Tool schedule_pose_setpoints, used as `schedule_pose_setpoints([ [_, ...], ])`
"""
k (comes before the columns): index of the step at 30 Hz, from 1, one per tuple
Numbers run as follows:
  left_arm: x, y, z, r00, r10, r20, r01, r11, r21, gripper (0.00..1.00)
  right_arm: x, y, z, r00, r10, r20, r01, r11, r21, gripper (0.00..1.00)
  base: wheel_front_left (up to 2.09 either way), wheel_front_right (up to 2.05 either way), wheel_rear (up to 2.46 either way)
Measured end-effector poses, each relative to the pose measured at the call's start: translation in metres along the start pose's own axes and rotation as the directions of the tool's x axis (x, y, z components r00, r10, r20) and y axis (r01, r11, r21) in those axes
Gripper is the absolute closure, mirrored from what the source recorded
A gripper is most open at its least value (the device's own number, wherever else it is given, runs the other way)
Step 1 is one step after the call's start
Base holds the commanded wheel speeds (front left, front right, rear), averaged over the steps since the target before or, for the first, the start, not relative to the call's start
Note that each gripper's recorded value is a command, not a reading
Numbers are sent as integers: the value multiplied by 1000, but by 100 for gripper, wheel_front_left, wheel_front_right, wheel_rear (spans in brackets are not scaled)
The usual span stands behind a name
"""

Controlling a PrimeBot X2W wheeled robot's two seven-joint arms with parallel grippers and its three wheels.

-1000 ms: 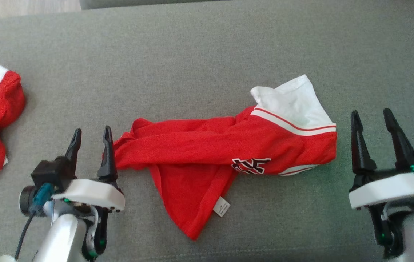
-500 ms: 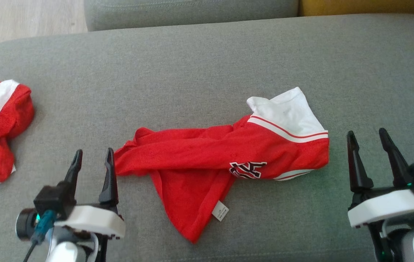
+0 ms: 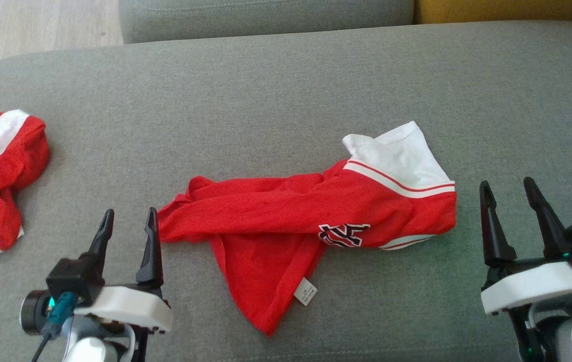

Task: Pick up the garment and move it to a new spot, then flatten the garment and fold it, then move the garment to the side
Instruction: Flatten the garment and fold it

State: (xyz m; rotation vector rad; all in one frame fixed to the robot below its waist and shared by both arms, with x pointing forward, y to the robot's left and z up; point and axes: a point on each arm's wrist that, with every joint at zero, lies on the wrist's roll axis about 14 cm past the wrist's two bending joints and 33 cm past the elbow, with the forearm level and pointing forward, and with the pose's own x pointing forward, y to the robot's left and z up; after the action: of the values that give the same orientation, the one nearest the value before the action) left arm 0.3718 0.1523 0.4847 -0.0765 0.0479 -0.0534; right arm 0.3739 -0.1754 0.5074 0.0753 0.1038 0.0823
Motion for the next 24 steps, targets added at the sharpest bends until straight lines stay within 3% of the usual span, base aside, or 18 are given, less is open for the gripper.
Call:
schedule_pose_setpoints([
  [14,1,-5,-6,1000,-21,-22,21,1000,6,0,1,-1,-3,1000,-2,-9,2,1000,2,0,0,0,0],
  [24,41,-25,-34,966,-164,-199,173,984,30,0,14,4,-18,998,17,-54,-17,1000,8,0,0,0,0],
])
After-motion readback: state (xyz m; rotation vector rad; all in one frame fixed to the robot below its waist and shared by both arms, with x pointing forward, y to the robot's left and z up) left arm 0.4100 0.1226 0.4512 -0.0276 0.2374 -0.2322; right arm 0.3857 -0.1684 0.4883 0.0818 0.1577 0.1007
